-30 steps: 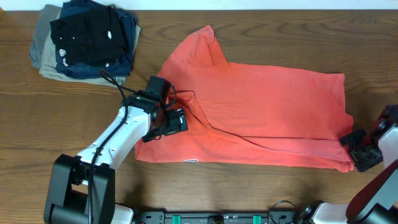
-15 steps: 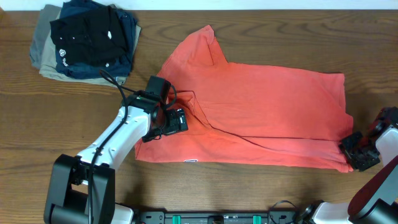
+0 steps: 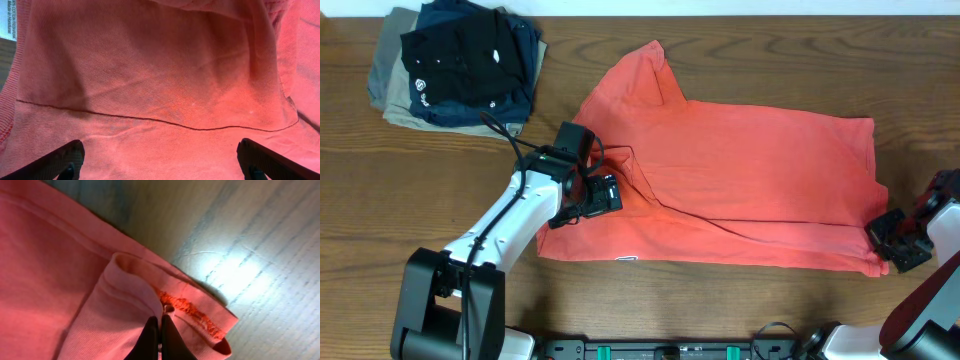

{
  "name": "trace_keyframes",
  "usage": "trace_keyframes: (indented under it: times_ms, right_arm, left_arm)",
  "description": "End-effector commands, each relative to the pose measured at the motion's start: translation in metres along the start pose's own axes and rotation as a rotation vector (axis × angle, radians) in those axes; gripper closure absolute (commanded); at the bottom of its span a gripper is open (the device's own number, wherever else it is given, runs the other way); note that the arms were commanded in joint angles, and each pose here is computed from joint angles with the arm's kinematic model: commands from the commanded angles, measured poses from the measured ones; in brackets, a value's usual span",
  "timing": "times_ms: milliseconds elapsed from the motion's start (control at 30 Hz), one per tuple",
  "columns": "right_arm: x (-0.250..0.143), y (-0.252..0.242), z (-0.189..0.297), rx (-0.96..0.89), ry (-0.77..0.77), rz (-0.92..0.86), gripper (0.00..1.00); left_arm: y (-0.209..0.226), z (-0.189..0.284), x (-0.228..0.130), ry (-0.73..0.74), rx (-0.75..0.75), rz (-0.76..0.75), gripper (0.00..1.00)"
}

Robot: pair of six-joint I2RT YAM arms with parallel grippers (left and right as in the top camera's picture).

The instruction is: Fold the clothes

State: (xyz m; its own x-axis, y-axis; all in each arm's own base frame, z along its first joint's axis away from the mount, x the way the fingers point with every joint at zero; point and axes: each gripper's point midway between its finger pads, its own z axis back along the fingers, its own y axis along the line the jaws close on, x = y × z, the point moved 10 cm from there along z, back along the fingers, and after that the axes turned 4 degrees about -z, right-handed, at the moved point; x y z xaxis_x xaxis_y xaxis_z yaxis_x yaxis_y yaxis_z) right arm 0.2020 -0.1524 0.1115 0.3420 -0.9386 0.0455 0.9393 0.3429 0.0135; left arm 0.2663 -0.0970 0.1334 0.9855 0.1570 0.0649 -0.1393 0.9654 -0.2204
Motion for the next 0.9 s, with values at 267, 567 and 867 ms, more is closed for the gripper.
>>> trace_keyframes:
  times_ms: [267, 567, 867]
  right_arm:
    - [0.012, 0.014, 0.016, 0.095, -0.002, -0.017, 0.99]
    - [0.027, 0.027, 0.025, 0.187, -0.074, -0.064, 0.98]
    - [0.035, 0.040, 0.028, 0.266, -0.135, -0.041, 0.97]
  left_arm:
    - [0.004, -0.004, -0.002, 0.009, 0.024, -0.001, 0.02]
    - [0.004, -0.004, -0.002, 0.009, 0.024, -0.001, 0.02]
    - [0.003, -0.004, -0.001, -0.001, 0.019, -0.003, 0.02]
